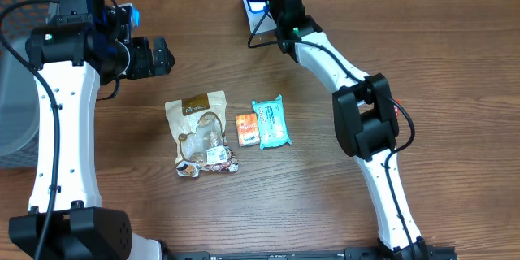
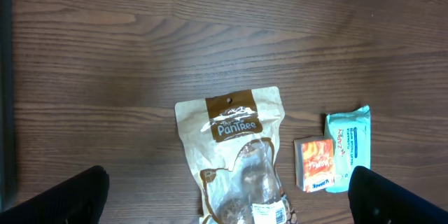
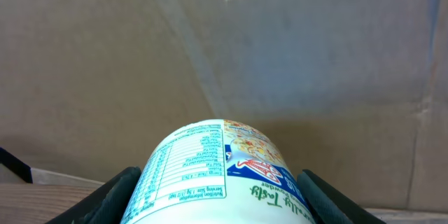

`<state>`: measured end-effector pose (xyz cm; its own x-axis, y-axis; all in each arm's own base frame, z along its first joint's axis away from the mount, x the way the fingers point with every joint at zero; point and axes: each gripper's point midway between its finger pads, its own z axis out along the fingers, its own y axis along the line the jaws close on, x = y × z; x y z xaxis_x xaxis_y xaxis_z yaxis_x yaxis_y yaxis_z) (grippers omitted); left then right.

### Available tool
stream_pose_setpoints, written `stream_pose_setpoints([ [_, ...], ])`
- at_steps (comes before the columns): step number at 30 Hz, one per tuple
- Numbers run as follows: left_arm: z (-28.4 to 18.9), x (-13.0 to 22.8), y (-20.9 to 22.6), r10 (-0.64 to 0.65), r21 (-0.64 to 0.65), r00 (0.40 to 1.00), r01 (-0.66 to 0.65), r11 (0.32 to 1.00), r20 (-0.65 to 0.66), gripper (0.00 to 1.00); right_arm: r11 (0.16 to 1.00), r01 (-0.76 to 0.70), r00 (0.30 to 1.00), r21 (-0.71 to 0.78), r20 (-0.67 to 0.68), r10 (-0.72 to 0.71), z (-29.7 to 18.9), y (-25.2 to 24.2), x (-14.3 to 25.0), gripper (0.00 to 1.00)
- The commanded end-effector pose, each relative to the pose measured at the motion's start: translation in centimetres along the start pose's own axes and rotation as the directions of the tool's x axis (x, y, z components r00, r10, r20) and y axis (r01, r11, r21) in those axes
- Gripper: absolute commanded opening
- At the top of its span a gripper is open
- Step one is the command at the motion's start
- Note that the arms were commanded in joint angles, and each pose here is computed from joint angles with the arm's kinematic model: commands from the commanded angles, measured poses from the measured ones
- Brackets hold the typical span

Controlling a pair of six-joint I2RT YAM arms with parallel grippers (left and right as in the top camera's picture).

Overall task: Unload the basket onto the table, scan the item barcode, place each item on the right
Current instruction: 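Lift the jar up to the white scanner with the right gripper, then carry the jar right and lower it beside the red stick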

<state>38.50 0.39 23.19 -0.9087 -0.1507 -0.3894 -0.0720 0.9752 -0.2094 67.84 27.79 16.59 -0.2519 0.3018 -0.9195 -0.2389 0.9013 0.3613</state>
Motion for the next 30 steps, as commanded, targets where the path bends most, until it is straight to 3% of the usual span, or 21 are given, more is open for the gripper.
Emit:
stream_pose_setpoints([
  [1, 0.3, 0.1, 0.2, -0.004, -0.004, 1.0, 0.004, 1.0, -0.007, 1.0, 0.999, -0.033, 0.999, -0.006, 0.022, 0.033, 0.4, -0.1, 0.0, 0.49],
  [9, 0.3, 0.1, 0.2, -0.004, -0.004, 1.0, 0.004, 1.0, -0.008, 1.0, 0.995, -0.033, 0.999, -0.091, 0.011, 0.034, 0.0, 1.5, -1.0, 0.49],
  [12, 0.3, 0.1, 0.2, -0.004, -0.004, 1.0, 0.004, 1.0, -0.008, 1.0, 0.985, -0.049, 0.998, -0.168, 0.018, 0.053, -1.1, 3.1, -3.9, 0.46],
  [19, 0.3, 0.1, 0.2, -0.004, -0.004, 1.0, 0.004, 1.0, -0.008, 1.0, 0.993, -0.071, 0.997, -0.093, -0.051, 0.066, -6.0, 2.9, -11.6, 0.47],
  [24, 0.3, 0.1, 0.2, -0.004, -0.004, 1.0, 0.004, 1.0, -0.008, 1.0, 0.997, -0.08, 0.97, 0.022, -0.228, 0.083, -11.8, 0.2, -13.8, 0.47],
  [30, 0.3, 0.1, 0.2, -0.004, -0.004, 1.0, 0.004, 1.0, -0.008, 1.0, 0.972, -0.05, 0.841, 0.231, -0.515, 0.165, -19.2, -5.7, -10.1, 0.46],
])
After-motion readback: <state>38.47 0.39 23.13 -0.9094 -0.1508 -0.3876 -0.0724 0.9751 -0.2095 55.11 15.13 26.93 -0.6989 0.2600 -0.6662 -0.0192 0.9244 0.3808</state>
